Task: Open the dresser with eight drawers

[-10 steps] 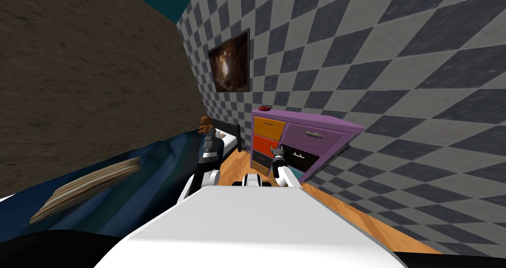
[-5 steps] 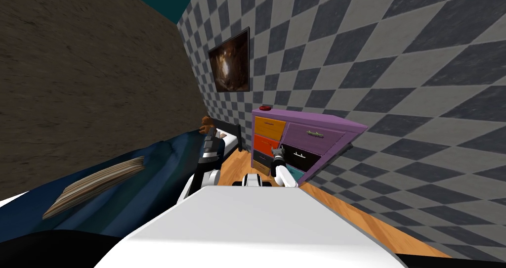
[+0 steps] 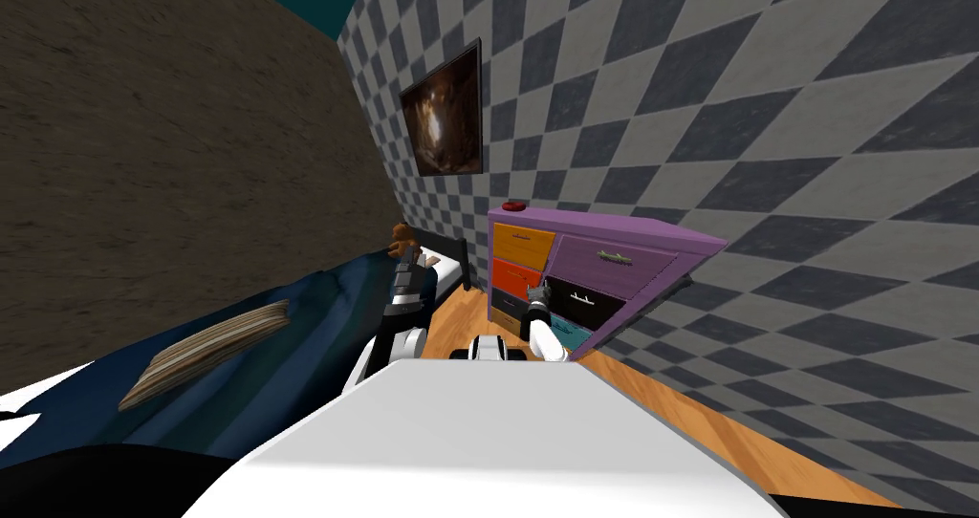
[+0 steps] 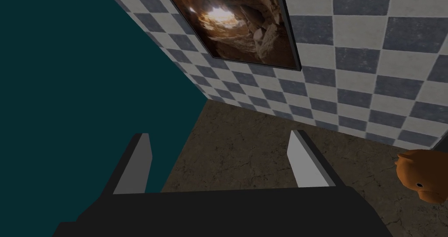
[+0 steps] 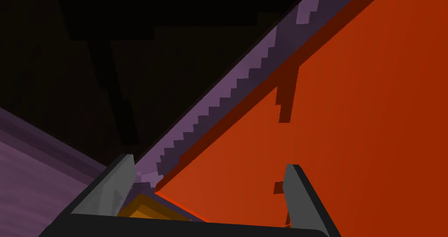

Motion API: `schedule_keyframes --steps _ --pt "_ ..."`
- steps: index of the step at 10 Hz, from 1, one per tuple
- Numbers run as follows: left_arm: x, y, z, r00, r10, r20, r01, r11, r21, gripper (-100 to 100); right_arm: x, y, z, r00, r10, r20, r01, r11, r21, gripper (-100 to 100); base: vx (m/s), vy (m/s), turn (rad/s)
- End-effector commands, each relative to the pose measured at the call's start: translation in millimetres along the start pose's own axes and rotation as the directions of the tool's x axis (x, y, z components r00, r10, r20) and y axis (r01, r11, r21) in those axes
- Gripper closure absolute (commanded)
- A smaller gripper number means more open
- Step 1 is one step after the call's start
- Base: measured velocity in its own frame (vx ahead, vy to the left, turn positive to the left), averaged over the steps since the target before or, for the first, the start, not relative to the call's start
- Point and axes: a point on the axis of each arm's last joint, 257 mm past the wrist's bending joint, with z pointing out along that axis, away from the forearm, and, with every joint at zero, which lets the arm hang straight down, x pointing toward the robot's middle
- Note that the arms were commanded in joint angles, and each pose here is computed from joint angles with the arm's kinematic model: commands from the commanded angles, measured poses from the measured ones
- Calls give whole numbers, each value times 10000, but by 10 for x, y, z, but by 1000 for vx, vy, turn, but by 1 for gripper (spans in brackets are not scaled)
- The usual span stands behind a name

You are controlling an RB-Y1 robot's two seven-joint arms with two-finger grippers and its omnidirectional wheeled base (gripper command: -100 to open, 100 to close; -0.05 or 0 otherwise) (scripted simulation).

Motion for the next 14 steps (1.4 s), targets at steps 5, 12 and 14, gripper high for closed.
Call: schedule_keyframes --steps 5,12,14 --pt "0 0 0 10000 -1 0 1 10000 0 0 -266 88 -37 9636 -2642 415 2594 9610 955 -100 -25 25 68" --pt "0 0 0 10000 0 1 0 10000 -1 0 -322 5 26 9445 -3187 791 3079 9433 1241 -100 -8 31 -18" --pt "0 0 -1 10000 -2 2 2 10000 -1 0 -216 -126 122 9416 -3197 1062 3081 9447 1120 -100 63 166 -155"
